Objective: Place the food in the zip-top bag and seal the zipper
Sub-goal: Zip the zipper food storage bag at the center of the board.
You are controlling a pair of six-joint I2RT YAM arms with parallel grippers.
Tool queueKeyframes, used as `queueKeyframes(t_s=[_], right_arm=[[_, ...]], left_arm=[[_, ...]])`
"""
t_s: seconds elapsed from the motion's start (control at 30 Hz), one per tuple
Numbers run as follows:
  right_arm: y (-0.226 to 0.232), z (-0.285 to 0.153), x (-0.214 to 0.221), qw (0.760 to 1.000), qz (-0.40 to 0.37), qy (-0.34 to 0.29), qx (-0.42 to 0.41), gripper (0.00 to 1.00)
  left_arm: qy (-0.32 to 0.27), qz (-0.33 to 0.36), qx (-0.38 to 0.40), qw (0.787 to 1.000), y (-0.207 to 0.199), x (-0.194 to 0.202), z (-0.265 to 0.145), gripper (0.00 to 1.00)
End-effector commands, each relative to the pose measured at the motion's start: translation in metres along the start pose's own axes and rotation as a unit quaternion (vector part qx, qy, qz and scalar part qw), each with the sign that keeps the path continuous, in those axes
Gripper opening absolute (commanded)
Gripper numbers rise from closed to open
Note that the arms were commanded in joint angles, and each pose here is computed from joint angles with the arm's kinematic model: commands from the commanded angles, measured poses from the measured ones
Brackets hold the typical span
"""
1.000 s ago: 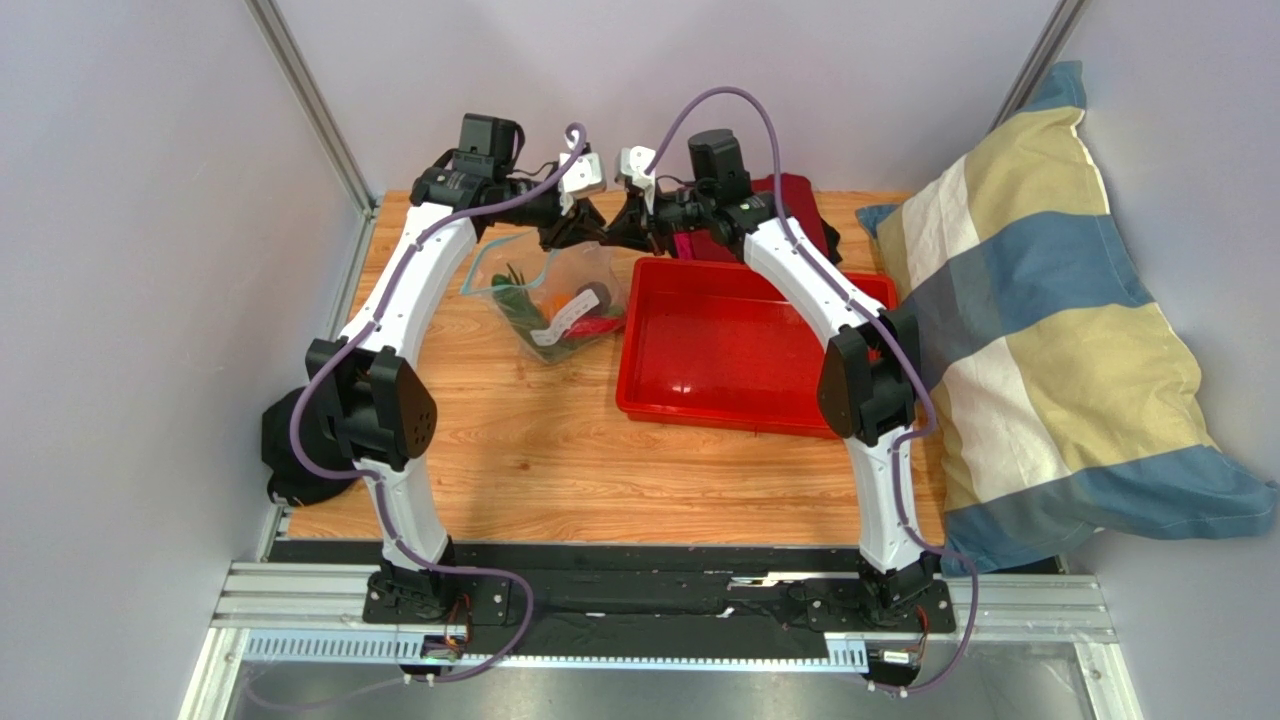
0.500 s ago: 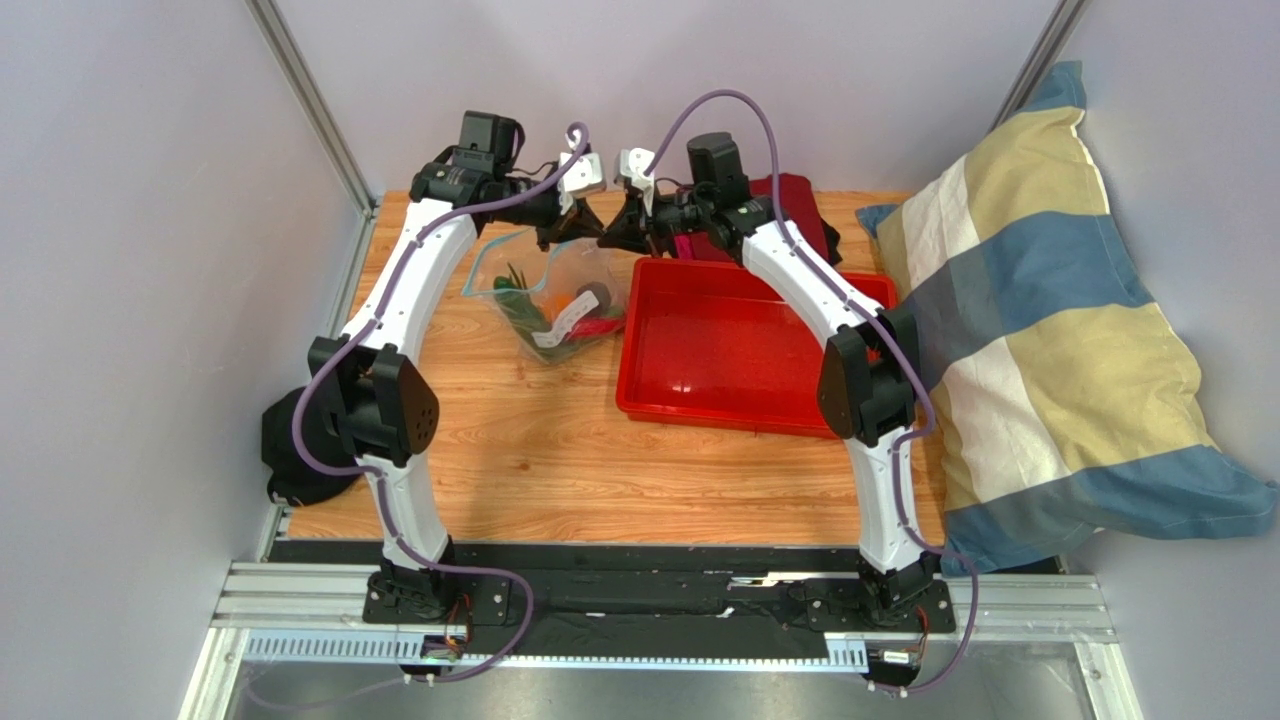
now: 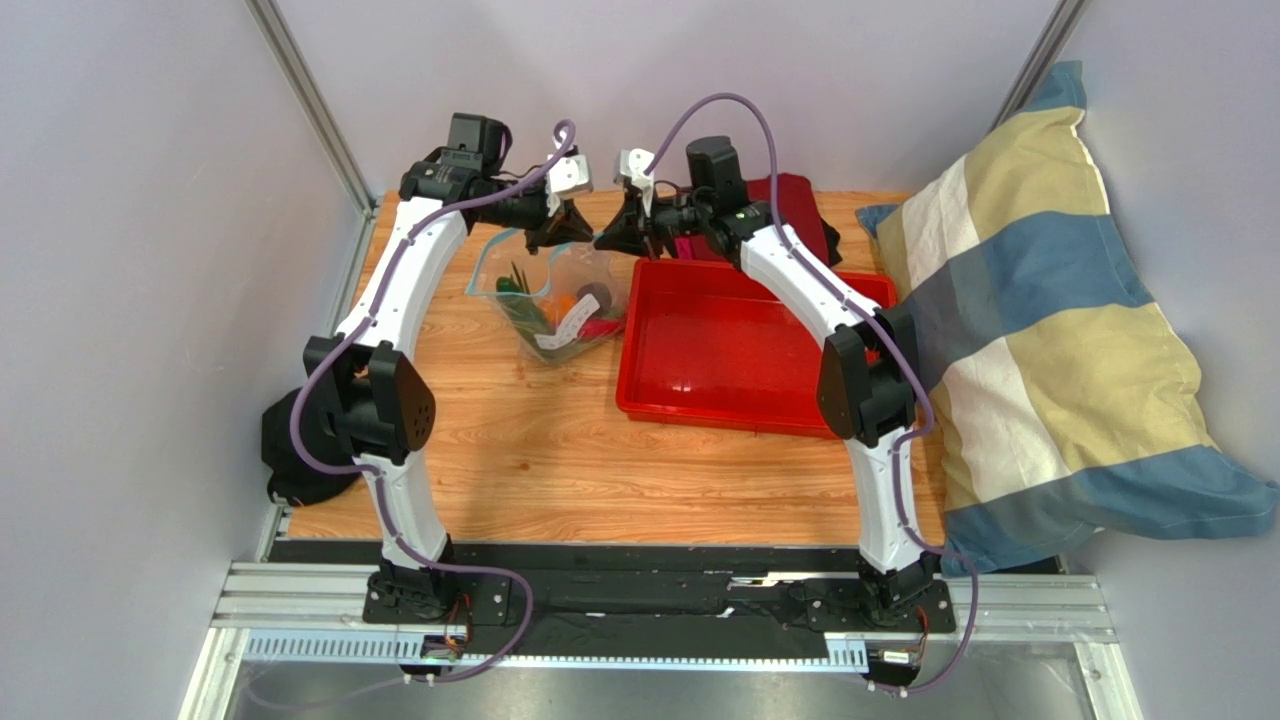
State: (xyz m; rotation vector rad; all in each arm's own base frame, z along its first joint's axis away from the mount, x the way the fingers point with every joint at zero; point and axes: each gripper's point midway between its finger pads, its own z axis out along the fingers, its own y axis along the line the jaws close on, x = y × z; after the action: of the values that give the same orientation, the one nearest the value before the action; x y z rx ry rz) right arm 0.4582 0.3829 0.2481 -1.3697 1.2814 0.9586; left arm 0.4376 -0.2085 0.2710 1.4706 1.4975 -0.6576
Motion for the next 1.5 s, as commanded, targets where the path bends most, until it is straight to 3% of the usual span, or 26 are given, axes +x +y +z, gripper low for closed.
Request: queueKeyframes(t_s=[0.0,0.7,1.1,1.47], right_arm=[[-0.018,-0.029,-0.043,0.998,-0.042,-0.026,0.043,0.0],[-0.035,-0.056,-0.031,0.996,-0.013,-0.027,0.089,0.0],[-0.037,-0.067,-0.017,0.994,0.008,-0.016,0.104,0.0],[-0.037,-0.069,-0.033,0.994,0.028,-0.024,0.106,0.0]], left_arm=[[0.018,-0.006,-0.013,1.0,0.001,0.006,-0.02,0.0],[0.062,-0.035,-0.031,0.997,-0.001,0.032,-0.062,0.0],[0.105,-0.07,-0.069,0.99,-0.012,0.068,-0.128,0.0],[0.132,-0.096,-0.114,0.98,-0.028,0.081,-0.189,0.0]])
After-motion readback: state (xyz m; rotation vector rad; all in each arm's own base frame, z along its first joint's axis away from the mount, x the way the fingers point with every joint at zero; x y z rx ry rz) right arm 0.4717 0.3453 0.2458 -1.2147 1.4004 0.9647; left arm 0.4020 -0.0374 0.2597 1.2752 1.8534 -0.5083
